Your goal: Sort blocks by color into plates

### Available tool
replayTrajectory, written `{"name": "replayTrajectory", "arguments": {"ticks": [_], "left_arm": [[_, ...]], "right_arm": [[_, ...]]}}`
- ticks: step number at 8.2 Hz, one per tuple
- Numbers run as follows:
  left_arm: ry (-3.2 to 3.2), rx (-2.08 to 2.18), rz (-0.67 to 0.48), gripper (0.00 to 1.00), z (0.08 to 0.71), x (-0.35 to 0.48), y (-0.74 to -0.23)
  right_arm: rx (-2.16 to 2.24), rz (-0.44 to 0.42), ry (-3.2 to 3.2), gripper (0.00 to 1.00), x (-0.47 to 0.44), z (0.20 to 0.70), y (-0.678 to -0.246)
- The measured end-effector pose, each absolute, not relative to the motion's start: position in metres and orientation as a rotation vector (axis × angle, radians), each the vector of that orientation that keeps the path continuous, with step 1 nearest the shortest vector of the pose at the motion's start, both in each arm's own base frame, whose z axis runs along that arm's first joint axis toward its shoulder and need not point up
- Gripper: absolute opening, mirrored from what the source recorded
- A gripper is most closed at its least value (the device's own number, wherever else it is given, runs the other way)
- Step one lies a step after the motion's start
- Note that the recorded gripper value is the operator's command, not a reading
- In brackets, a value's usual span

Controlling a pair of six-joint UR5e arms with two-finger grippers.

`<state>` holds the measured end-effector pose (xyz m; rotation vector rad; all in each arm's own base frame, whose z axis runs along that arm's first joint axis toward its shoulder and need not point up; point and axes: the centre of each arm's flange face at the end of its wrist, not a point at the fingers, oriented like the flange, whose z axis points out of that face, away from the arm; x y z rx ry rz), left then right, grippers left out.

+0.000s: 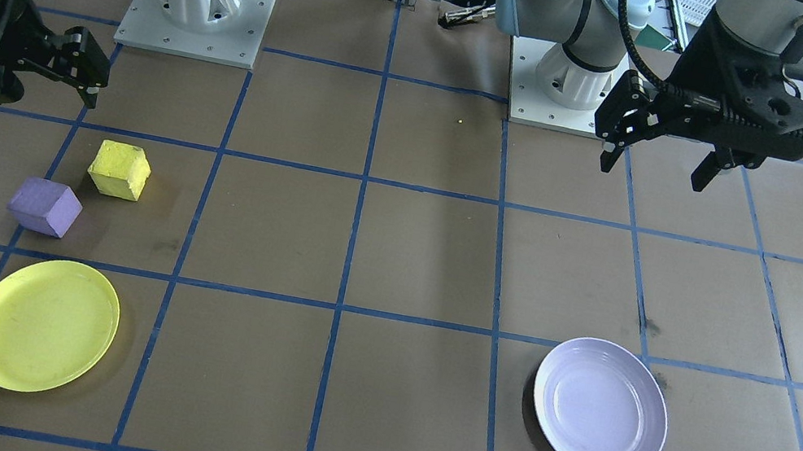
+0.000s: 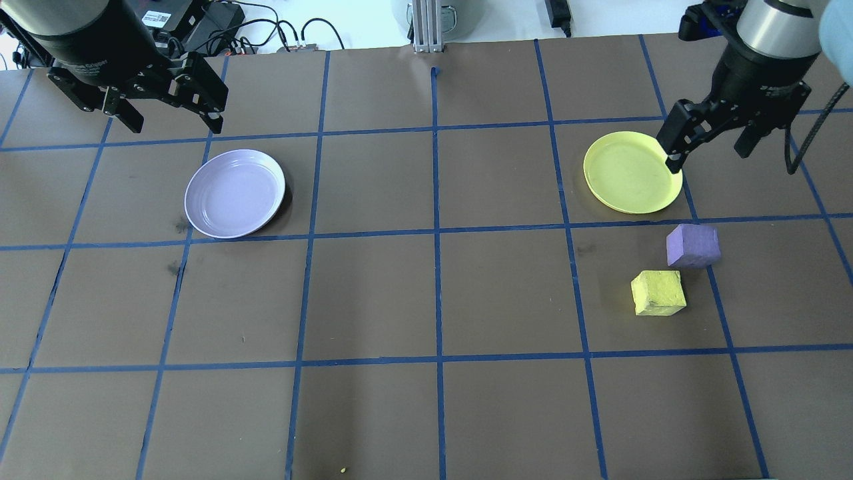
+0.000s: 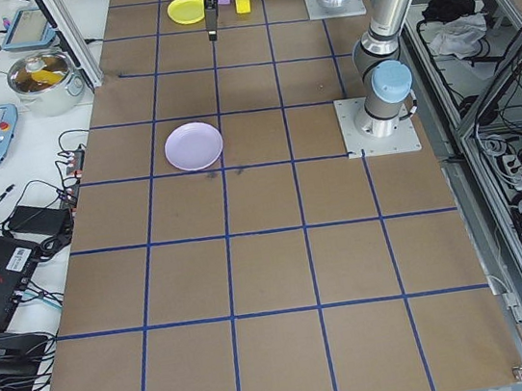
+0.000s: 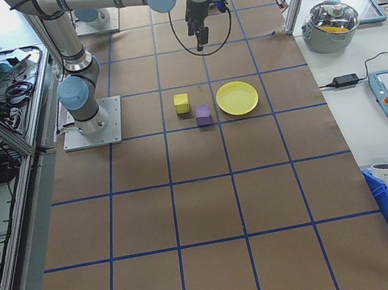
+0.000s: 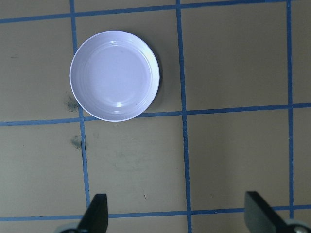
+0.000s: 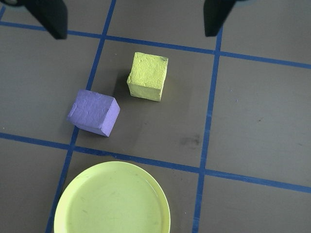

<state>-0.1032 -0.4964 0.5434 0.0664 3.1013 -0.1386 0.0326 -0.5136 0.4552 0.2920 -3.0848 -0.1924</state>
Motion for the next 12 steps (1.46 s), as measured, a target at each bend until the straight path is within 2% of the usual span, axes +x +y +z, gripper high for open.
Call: {"name": "replayTrajectory", "arguments": {"ticks": [2,4,7,8,10,11,12], "left_arm": [[3.077,0.066,-0.121,1.00,0.543,-0.101,-0.494],[3.064,0.066,-0.109,1.00,0.543,-0.099,-0.494],[3.061,0.066,-0.108,1.00,0.542,-0.099,-0.496],[3.061,0.067,-0.105,1.00,0.541,-0.099,-0.496],[3.064,0.063,-0.102,1.00,0.540,-0.100,-0.496],[3.065,0.062,-0.102,1.00,0.540,-0.100,-0.497],[3.067,0.058,-0.102,1.00,0.539,-0.100,-0.497]], "right_arm": [[0.235,-0.278,-3.111,1.00,0.012,0.412,-0.488],[0.222,-0.326,-3.120,1.00,0.014,0.364,-0.456],[0.221,-0.380,-3.114,0.98,0.015,0.262,-0.439],[0.215,-0.408,-3.106,0.90,0.015,0.239,-0.437],[0.177,-0.489,-3.075,0.44,0.011,0.207,-0.436],[0.164,-0.502,-3.068,0.23,0.010,0.201,-0.437],[0.154,-0.504,-3.065,0.09,0.010,0.199,-0.438]]}}
